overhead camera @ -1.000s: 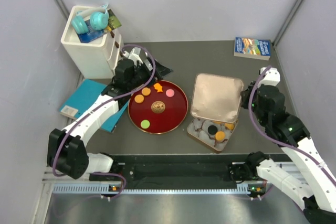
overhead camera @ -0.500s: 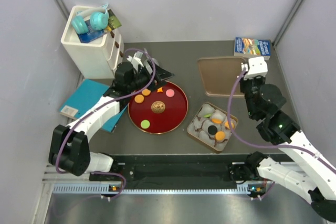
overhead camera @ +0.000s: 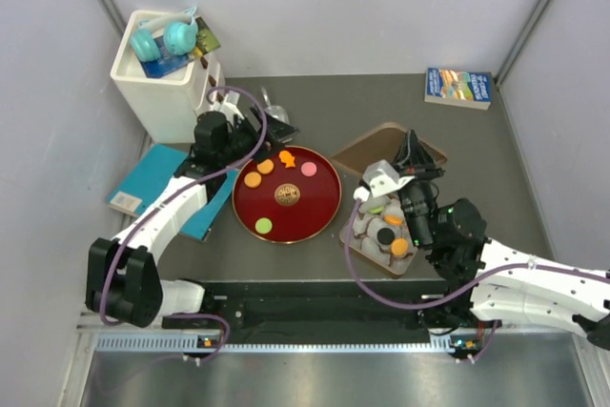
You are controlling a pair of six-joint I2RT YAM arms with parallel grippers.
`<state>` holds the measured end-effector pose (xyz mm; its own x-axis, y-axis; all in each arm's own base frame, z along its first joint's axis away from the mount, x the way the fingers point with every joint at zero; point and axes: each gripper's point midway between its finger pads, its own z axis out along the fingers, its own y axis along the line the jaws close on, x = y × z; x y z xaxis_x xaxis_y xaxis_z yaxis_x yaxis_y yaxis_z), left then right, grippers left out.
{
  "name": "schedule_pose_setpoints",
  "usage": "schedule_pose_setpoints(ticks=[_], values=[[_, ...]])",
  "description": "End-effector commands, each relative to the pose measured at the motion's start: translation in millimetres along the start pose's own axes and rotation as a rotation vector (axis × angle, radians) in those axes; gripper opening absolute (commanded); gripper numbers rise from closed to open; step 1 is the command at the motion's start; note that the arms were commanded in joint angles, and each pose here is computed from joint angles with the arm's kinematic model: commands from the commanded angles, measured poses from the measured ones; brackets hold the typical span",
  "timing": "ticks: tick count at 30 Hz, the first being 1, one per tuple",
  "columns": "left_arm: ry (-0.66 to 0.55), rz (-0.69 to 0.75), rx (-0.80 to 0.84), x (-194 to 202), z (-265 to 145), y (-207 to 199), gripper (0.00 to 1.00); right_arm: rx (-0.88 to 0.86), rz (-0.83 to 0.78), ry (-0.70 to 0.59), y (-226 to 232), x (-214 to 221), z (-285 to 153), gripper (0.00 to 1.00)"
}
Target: Pack the cookies
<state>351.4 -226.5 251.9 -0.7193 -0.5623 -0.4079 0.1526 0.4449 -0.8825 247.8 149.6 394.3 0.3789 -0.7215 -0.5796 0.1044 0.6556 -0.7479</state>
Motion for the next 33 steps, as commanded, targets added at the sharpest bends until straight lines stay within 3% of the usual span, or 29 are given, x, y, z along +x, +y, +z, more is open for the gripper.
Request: schedule_pose_setpoints(ticks=[1, 8, 13, 26, 33], values=[[-0.094, 0.038, 0.015, -26.4, -19.6, -12.7, 0.89, 0.163, -0.083, -0.03, -47.5, -10.2, -18.3, 0.0], [0.082, -0.169, 0.222, -2.5, -14.2, -40.3, 0.88, 0.199, -0.051, -0.078, -42.4, -12.3, -21.0, 0.0], [0.095, -0.268, 0.366, 2.5, -16.0, -65.2, 0.87, 0.226, 0.014, -0.109, -55.8, -25.7, -15.6, 0.0], [0.181, -0.22, 0.444, -13.4, 5.1, -141.8, 0.84, 0.179, 0.008, -0.099, -38.6, -23.2, -16.8, 0.0], [0.292, -0.199, 0.369, 15.3, 9.7, -159.9, 0.79, 0.166, -0.006, -0.107, -33.7, -26.0, -14.7, 0.0]])
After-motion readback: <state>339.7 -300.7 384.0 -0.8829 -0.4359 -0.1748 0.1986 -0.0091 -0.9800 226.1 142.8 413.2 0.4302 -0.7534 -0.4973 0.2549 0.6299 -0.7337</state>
